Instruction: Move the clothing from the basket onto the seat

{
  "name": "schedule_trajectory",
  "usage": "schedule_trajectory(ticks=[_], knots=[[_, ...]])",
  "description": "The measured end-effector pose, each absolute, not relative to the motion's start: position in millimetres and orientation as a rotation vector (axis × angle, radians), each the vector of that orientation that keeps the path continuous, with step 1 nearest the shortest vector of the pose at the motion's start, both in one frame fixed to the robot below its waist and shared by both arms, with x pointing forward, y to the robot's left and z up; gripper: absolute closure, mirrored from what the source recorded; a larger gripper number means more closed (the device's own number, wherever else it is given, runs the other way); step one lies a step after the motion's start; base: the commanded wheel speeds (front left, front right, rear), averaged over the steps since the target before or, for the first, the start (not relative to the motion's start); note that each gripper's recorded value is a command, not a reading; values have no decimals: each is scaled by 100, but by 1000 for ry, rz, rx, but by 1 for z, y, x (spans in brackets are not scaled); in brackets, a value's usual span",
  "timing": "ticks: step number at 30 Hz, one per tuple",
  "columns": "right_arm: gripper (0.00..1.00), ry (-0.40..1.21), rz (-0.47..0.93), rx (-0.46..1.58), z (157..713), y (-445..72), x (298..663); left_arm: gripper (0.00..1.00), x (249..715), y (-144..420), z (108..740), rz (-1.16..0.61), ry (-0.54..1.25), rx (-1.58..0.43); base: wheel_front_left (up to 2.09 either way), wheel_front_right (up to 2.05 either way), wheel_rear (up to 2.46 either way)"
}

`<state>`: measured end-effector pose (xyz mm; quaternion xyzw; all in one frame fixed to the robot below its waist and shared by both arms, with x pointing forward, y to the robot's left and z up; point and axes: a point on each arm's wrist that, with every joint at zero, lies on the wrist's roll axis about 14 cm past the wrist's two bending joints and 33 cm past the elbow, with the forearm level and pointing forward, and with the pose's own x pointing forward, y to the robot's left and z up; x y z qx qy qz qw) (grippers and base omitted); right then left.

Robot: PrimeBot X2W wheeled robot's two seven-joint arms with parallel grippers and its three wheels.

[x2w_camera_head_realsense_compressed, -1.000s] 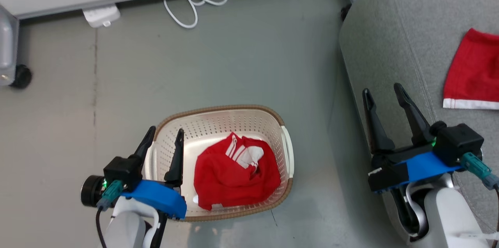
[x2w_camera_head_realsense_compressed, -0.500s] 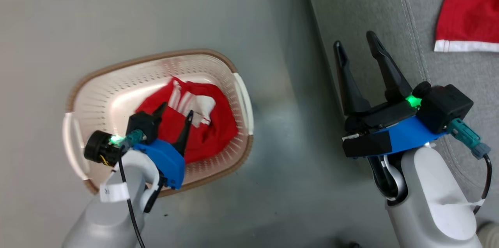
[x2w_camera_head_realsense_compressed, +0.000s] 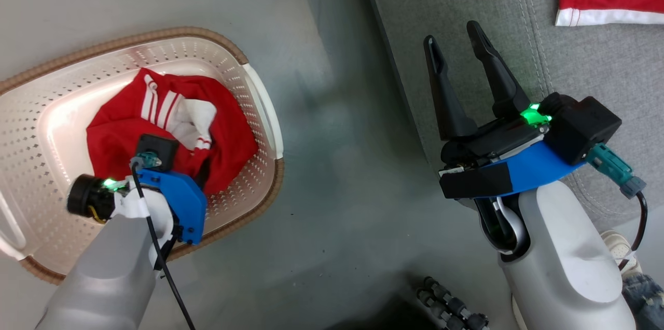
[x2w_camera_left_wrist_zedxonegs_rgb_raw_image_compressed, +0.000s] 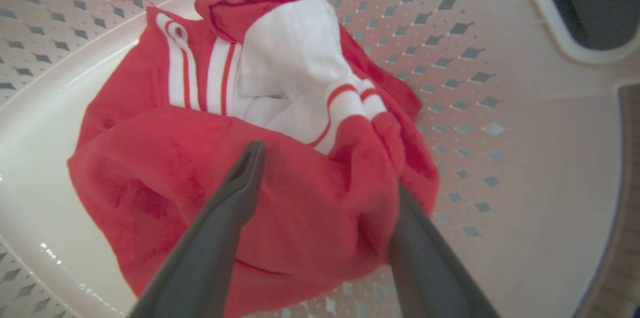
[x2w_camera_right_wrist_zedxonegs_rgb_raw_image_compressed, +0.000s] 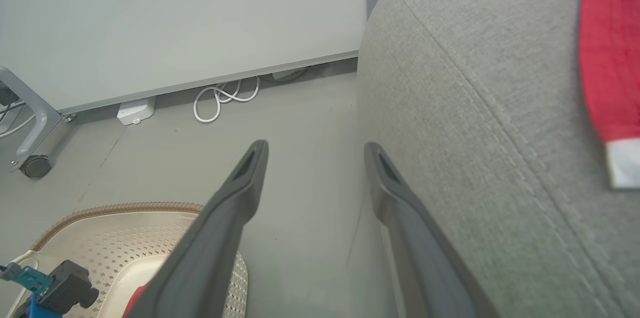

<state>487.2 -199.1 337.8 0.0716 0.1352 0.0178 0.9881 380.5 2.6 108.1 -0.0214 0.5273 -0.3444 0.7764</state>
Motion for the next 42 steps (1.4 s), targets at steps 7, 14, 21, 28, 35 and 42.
schedule_trajectory(ticks=[7,14,21,28,35,42], knots=[[0,266,25,149,339,-203,487,12,366,14,90,-699,1252,1,0,0,0],[0,251,23,150,345,-204,488,100,366,11,93,-697,1260,0,0,0,0],[0,239,27,152,350,-202,490,100,368,7,100,-694,1251,-10,0,0,0],[0,202,37,148,367,-200,492,100,376,4,120,-668,1209,-43,0,0,0],[0,154,58,135,396,-193,488,100,387,3,159,-640,1116,-70,0,0,0],[0,131,74,135,421,-184,466,100,398,1,219,-626,961,-80,0,0,0]])
